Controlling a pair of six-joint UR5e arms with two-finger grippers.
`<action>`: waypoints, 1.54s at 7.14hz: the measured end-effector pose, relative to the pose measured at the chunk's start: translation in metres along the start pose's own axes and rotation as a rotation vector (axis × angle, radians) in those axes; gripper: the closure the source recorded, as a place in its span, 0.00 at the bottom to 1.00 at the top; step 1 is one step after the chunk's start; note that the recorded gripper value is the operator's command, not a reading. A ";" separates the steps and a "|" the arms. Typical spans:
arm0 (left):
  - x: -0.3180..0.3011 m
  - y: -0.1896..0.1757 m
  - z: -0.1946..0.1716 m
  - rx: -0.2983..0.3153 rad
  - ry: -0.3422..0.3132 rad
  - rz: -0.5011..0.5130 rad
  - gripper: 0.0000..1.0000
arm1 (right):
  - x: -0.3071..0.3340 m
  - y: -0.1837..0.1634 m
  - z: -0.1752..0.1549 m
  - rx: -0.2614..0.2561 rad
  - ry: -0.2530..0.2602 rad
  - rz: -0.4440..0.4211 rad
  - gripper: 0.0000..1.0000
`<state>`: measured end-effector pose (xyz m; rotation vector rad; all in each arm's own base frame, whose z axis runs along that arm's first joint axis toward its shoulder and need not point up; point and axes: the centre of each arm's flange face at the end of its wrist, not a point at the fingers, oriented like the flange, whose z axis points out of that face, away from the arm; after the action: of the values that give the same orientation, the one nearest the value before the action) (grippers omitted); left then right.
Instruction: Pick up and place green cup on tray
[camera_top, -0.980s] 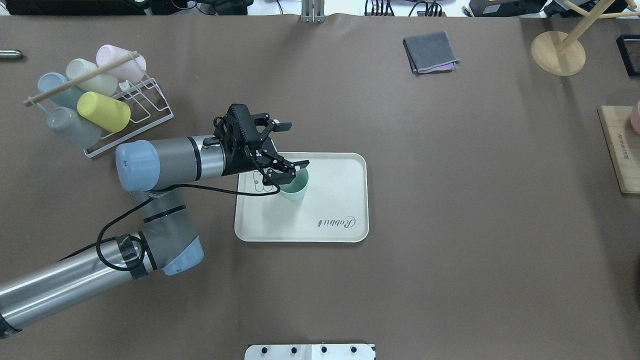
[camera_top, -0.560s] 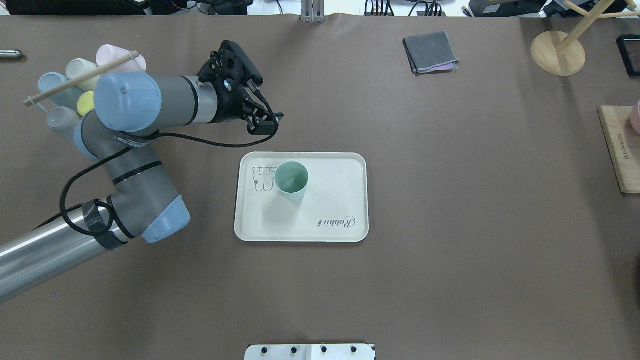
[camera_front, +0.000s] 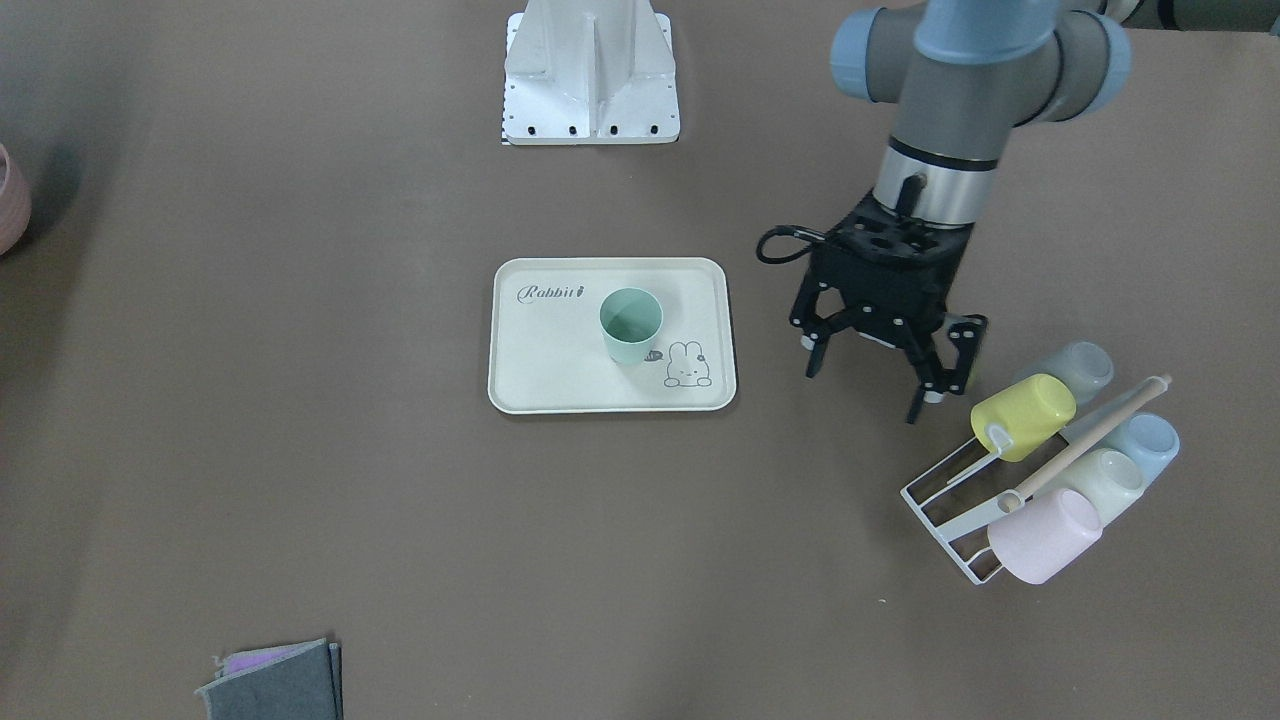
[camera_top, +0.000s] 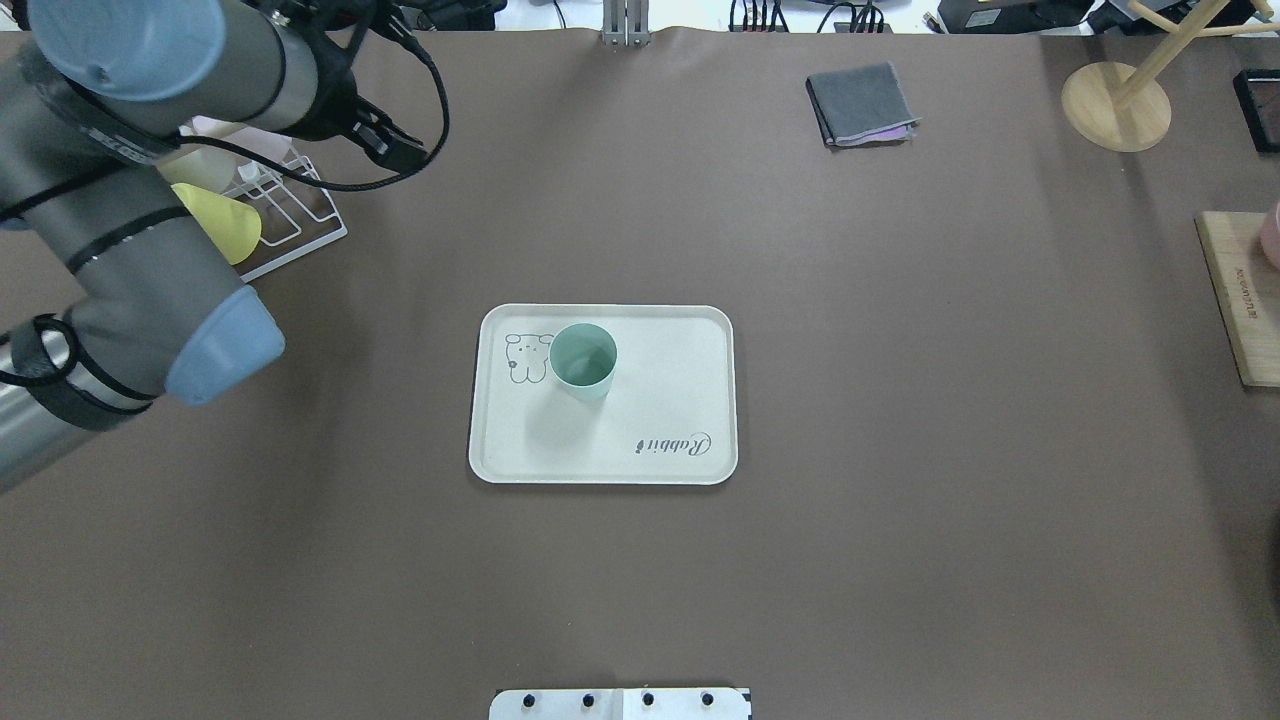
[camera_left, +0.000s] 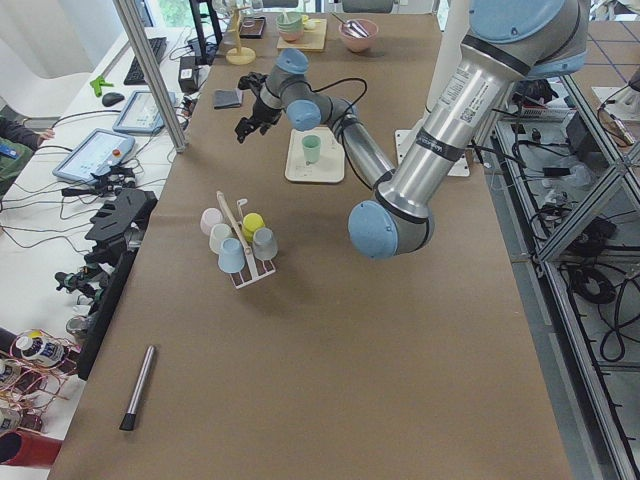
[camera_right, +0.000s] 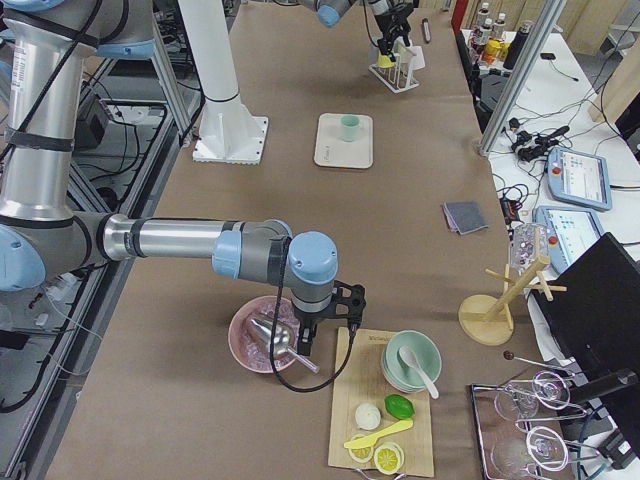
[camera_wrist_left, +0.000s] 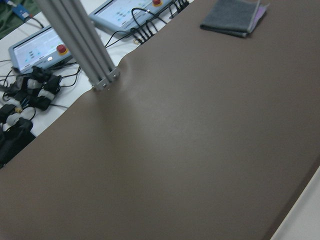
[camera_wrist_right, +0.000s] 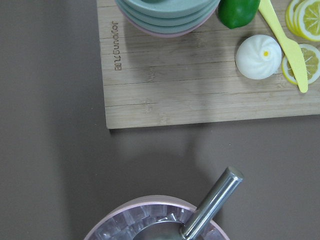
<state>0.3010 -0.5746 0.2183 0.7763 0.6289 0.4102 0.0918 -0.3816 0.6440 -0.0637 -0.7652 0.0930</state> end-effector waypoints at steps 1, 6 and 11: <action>-0.054 0.006 -0.013 -0.022 -0.012 -0.074 0.01 | 0.000 0.000 0.000 0.000 0.000 0.000 0.00; -0.271 0.138 -0.028 -0.259 0.175 -0.517 0.01 | 0.001 0.002 0.001 -0.002 -0.001 0.002 0.00; -0.394 0.367 -0.033 -0.434 0.116 -0.477 0.01 | 0.001 0.002 0.001 -0.002 -0.001 0.003 0.00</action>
<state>-0.0557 -0.5380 0.6209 0.1765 0.7753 0.1417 0.0918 -0.3795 0.6455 -0.0669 -0.7658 0.0948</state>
